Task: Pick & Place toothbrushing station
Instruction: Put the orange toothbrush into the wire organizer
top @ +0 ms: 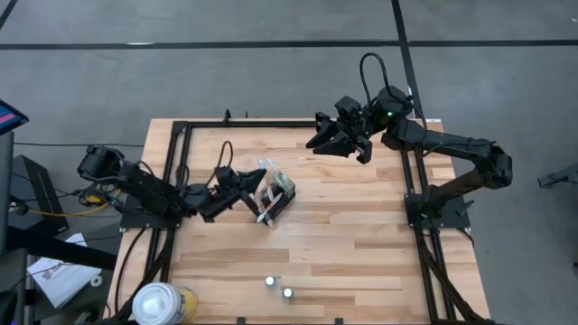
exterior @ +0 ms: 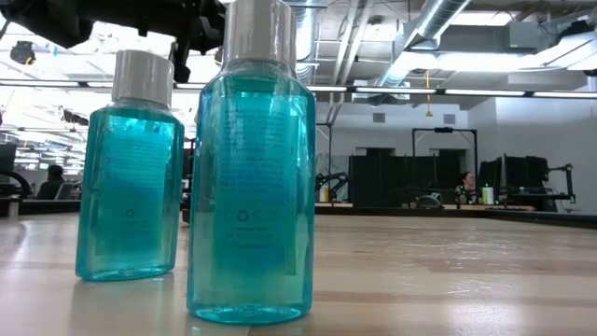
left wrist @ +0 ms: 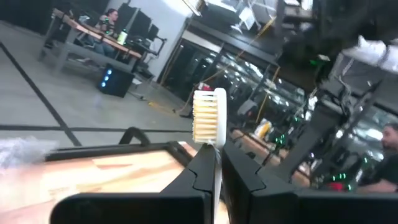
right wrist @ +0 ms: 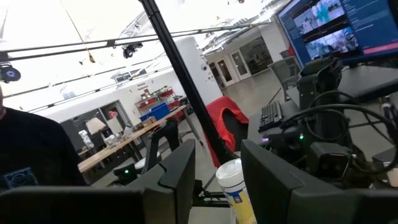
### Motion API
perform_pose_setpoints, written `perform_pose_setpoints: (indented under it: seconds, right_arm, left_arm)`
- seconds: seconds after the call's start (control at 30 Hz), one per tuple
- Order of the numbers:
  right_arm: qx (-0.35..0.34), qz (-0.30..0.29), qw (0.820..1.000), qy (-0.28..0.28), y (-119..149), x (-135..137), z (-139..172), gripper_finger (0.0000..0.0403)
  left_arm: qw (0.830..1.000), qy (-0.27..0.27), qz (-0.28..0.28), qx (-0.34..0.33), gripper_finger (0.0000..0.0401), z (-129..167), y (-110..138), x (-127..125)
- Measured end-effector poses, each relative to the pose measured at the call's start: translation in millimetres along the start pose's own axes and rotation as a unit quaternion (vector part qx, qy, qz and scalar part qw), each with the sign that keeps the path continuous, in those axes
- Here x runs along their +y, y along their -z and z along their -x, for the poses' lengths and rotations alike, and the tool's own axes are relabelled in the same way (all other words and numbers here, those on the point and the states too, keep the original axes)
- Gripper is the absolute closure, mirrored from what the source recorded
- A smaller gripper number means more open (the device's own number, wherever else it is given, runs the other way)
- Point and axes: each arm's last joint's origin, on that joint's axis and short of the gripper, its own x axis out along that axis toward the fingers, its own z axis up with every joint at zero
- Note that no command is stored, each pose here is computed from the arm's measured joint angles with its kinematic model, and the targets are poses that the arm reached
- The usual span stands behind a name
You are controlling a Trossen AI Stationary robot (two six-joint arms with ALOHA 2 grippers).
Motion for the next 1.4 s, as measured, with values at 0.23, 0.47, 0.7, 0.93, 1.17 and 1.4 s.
perform_pose_setpoints:
  seconds: [0.23, 0.47, 0.7, 0.93, 1.17, 1.4]
  right_arm:
    - [0.010, -0.016, 1.000, -0.014, 1.9, 2.5, -2.5, 0.0282]
    - [0.015, -0.017, 0.999, -0.024, 4.2, 5.6, -5.9, 0.0282]
    - [0.019, -0.017, 0.999, -0.028, 4.5, 6.0, -6.0, 0.0282]
    - [0.020, -0.017, 0.999, -0.030, 4.6, 6.1, -6.0, 0.0282]
    - [0.021, -0.016, 0.999, -0.031, 4.6, 6.1, -5.9, 0.0282]
    - [0.021, -0.016, 0.999, -0.031, 4.6, 6.1, -5.9, 0.0282]
  left_arm:
    - [0.999, -0.018, -0.029, 0.009, 0.0400, 9.0, 2.1, -4.1]
    - [0.998, -0.020, -0.049, 0.029, 0.0400, 13.4, 8.5, -4.9]
    - [0.997, -0.022, -0.063, 0.041, 0.0399, 14.7, 11.9, -3.3]
    - [0.995, -0.031, -0.075, 0.065, 0.0399, 15.6, 18.5, 0.4]
    - [0.991, -0.037, -0.095, 0.084, 0.0399, 16.5, 23.9, 3.7]
    - [0.990, -0.043, -0.090, 0.101, 0.0398, 15.6, 38.0, 7.1]
